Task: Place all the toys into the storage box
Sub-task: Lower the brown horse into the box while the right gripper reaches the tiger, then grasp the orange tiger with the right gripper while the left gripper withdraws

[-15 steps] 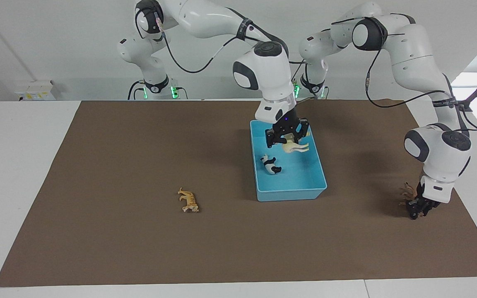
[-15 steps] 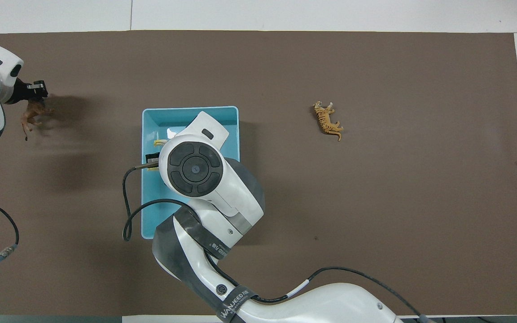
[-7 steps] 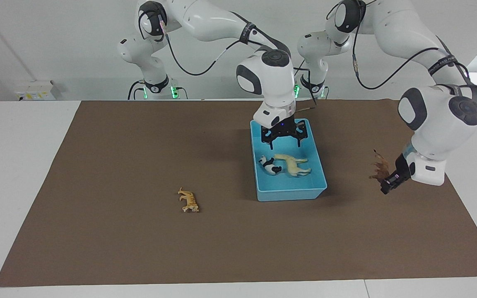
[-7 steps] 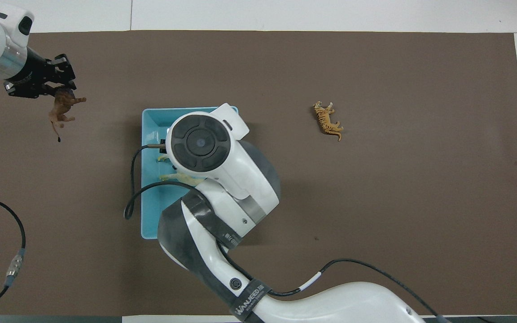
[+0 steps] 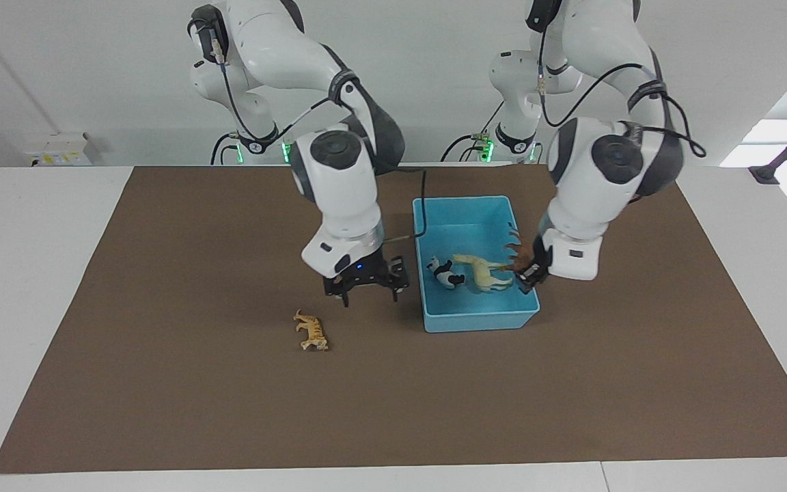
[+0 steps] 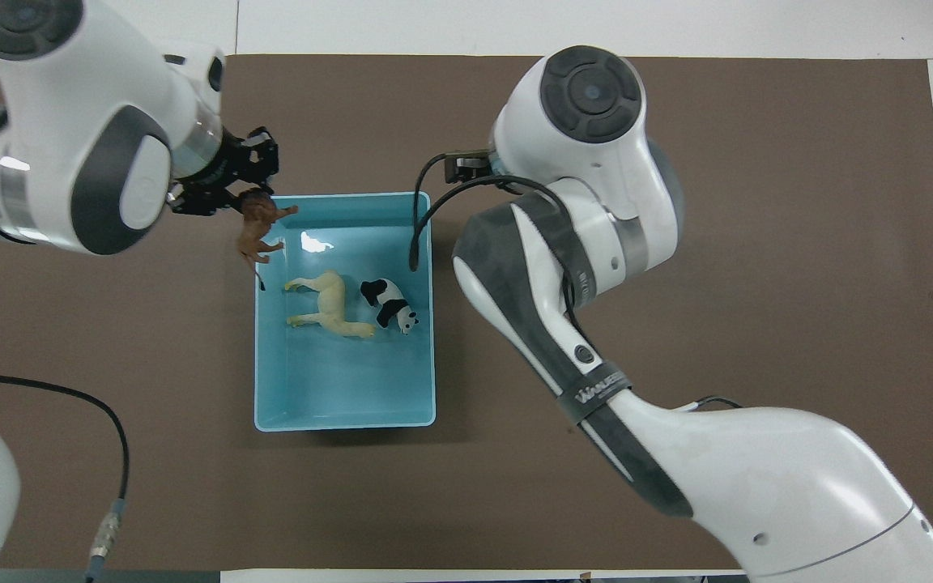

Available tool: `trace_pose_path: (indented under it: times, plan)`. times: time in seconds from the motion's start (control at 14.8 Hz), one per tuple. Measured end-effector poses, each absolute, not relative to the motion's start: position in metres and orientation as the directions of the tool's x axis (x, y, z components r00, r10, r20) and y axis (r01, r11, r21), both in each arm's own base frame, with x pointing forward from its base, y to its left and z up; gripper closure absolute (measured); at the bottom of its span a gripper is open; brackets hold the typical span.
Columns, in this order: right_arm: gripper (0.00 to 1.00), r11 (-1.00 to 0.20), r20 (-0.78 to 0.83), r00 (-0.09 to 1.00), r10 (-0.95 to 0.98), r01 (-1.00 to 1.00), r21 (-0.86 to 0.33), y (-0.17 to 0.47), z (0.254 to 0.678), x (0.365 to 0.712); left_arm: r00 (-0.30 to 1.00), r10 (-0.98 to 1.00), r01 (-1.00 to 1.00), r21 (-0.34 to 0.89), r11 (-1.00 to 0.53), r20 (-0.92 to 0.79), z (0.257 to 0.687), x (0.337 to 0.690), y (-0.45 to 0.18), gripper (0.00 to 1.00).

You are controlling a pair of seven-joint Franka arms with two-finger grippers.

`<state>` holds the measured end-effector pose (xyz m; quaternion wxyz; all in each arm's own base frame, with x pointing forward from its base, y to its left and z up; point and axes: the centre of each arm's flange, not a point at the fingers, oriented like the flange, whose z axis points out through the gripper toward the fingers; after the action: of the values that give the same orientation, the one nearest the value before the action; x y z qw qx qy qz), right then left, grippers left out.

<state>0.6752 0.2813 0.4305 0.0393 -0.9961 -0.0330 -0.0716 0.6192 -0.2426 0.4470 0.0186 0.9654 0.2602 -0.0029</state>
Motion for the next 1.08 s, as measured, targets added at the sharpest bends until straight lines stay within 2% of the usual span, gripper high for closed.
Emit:
trace_pose_path:
  times: [0.2, 0.27, 0.61, 0.81, 1.08]
  plan:
    - [0.0, -0.989, 0.142, 0.979, 0.149, 0.15, 0.003, 0.242, 0.394, 0.683, 0.868, 0.497, 0.497, 0.042, -0.867, -0.003, 0.405, 0.572, -0.288, 0.6]
    - [0.0, -0.986, 0.154, 0.974, 0.164, 0.163, 0.021, 0.24, 0.38, 0.681, 0.869, 0.494, 0.494, 0.034, -0.869, -0.005, 0.399, 0.563, -0.287, 0.54]
    - [0.0, -0.975, 0.177, 0.959, 0.221, 0.215, 0.053, 0.219, 0.325, 0.673, 0.861, 0.508, 0.507, 0.051, -0.861, 0.021, 0.423, 0.559, -0.272, 0.01]
    - [0.0, -0.974, 0.173, 0.958, 0.227, 0.22, 0.06, 0.196, 0.321, 0.678, 0.89, 0.455, 0.454, 0.028, -0.891, 0.024, 0.45, 0.56, -0.24, 0.0]
    - [0.0, -0.972, 0.167, 0.957, 0.236, 0.23, 0.053, 0.201, 0.309, 0.671, 0.961, 0.274, 0.271, -0.046, -0.961, -0.05, 0.502, 0.556, -0.136, 0.0]
